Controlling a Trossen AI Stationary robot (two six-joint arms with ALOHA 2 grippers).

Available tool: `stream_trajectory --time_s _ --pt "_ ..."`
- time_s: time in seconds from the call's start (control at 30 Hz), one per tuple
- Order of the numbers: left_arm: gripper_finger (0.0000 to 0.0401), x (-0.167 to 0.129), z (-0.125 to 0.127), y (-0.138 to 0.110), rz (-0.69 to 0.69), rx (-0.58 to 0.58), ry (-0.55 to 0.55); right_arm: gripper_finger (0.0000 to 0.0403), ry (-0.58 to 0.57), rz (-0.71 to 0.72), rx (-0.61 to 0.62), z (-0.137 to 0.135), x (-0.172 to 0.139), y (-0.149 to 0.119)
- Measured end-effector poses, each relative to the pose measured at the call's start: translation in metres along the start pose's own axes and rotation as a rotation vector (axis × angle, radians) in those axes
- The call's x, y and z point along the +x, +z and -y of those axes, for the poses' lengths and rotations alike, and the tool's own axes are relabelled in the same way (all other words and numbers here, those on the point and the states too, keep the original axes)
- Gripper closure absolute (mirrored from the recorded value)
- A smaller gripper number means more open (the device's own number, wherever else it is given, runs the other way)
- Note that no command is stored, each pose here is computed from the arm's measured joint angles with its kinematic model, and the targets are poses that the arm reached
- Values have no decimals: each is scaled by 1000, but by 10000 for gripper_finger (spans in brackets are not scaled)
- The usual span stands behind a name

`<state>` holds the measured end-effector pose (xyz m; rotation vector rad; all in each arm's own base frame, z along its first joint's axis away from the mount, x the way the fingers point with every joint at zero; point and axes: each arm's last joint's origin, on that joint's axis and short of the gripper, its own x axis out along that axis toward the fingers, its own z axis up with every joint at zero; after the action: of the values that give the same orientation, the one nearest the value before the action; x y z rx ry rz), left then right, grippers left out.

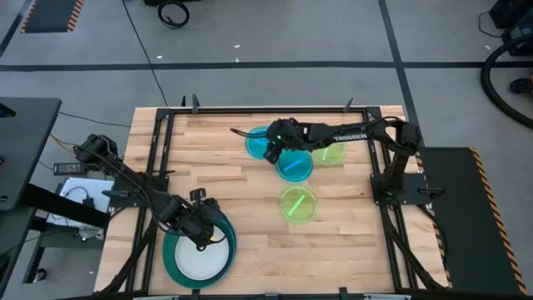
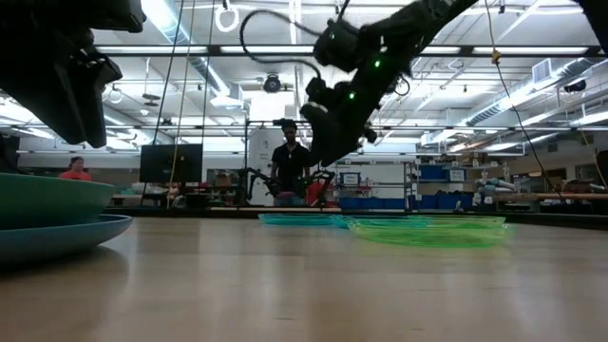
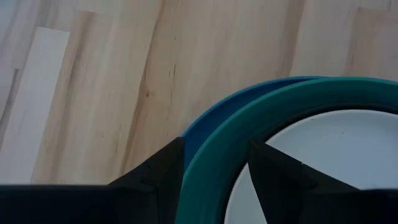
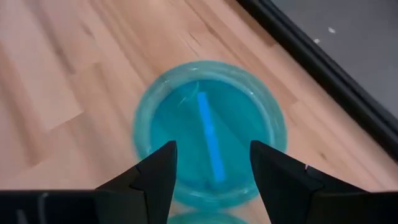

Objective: Stack plastic plates
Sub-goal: Stack the top light blue plate on top of the white plate

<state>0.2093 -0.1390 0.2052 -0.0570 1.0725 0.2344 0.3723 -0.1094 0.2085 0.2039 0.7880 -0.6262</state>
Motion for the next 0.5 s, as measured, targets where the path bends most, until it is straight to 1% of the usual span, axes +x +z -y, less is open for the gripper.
stream_trajectory --time_s 0.1,0.27,0.4,0.5 --pt "220 0 0 0 2 -2 -1 191 -12 -40 32 15 16 -3" --pt "220 0 0 0 4 -4 -3 194 19 -113 163 48 41 -8" --pt "220 0 0 0 3 -3 -3 204 26 -140 239 68 50 -9" --pt "220 0 0 0 3 1 -3 213 56 -176 282 80 54 -12"
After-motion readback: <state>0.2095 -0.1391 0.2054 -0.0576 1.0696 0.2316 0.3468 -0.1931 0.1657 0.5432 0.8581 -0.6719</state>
